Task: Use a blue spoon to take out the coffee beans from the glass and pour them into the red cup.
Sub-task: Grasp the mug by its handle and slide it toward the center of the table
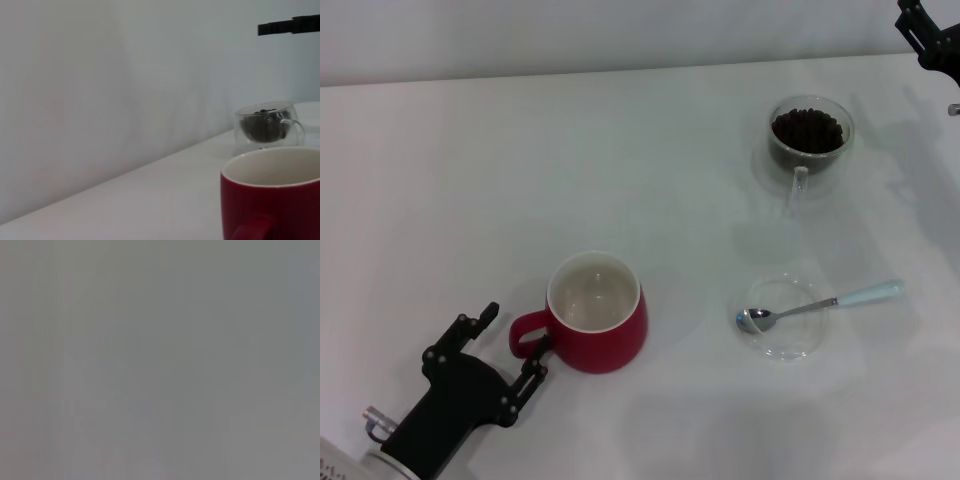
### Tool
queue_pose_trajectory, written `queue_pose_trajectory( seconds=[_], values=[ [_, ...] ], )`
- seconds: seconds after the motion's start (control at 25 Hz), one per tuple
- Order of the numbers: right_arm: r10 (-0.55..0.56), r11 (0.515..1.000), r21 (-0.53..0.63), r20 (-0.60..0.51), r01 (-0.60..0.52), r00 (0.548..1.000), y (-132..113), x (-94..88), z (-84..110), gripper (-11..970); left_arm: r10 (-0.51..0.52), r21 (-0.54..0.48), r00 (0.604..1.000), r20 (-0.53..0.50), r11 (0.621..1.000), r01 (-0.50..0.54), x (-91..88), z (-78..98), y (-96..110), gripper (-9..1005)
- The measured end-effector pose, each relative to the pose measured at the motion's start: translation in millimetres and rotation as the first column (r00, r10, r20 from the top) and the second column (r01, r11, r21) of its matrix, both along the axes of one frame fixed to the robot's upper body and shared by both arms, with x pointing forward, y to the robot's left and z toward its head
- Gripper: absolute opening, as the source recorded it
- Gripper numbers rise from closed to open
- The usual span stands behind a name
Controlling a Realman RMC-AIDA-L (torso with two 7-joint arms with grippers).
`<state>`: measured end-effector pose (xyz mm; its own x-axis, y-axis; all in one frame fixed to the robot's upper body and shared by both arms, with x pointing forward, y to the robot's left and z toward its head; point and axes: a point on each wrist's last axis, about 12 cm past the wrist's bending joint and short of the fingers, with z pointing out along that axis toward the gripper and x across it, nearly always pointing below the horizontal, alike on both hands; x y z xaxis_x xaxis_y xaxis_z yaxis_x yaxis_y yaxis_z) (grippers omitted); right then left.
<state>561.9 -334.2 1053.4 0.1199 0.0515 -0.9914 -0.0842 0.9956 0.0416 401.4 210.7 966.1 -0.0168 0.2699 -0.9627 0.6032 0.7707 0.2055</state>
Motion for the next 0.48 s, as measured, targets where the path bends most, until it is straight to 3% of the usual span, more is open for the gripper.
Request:
queue_pose_trajectory(
  seconds=[0.48],
  values=[
    [0.0, 1.0, 0.001, 0.0, 0.0, 1.0, 0.3, -0.8, -0.5, 875, -0.006, -0.005, 1.0, 0.013, 1.0, 0.006, -3.6, 0.8, 1.3, 668]
  ],
)
